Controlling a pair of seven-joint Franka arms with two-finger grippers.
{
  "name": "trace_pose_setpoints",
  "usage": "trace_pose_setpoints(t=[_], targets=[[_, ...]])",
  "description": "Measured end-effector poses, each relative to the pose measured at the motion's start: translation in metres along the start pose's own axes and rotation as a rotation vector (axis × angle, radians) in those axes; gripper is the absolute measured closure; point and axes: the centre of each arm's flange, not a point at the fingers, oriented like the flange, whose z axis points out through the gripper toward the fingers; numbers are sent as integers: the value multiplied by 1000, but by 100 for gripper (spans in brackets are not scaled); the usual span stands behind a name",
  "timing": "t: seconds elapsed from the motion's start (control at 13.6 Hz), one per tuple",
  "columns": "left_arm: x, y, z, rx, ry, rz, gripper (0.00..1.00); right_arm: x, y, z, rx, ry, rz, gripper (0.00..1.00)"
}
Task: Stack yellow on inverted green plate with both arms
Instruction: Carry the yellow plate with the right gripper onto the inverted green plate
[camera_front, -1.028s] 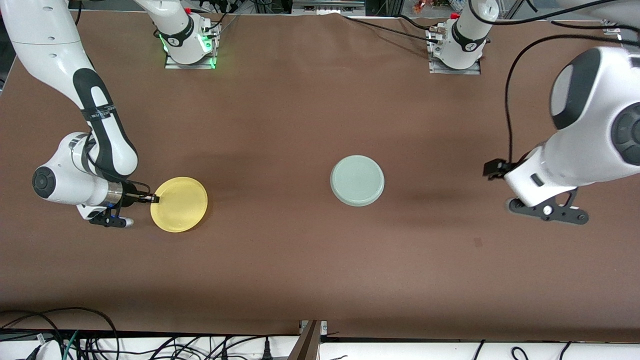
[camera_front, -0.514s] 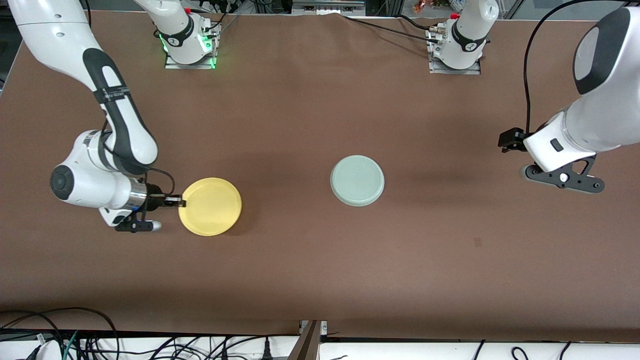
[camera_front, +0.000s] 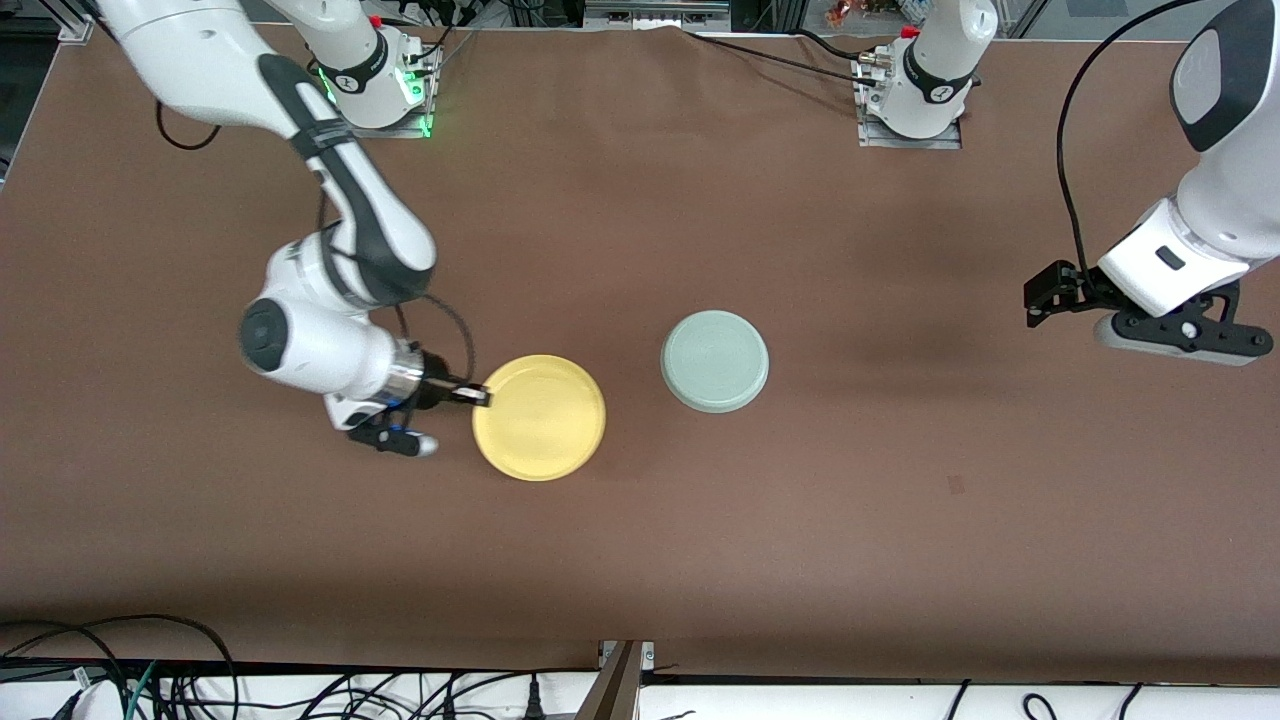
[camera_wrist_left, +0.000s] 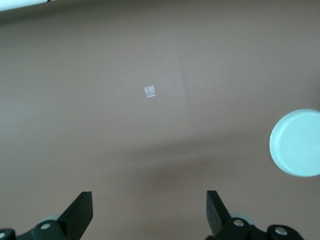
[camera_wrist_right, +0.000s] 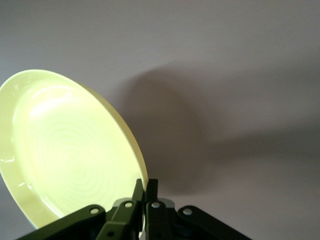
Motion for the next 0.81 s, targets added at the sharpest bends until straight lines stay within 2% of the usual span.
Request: trace_pose_setpoints(t=[0.15, 0.44, 0.59, 0.81], targets=[[-9, 1, -4, 1, 2, -40, 0, -32, -42, 34, 30, 24, 56, 97], [-22, -14, -2, 3, -10, -66, 0, -93, -95, 103, 72, 32, 127, 97], [-24, -17, -3, 3, -5, -71, 0, -122, -114, 129, 80, 22, 129, 97], [-30, -15, -6, 3, -2, -70, 0, -150, -134, 140, 80, 6, 120, 97]])
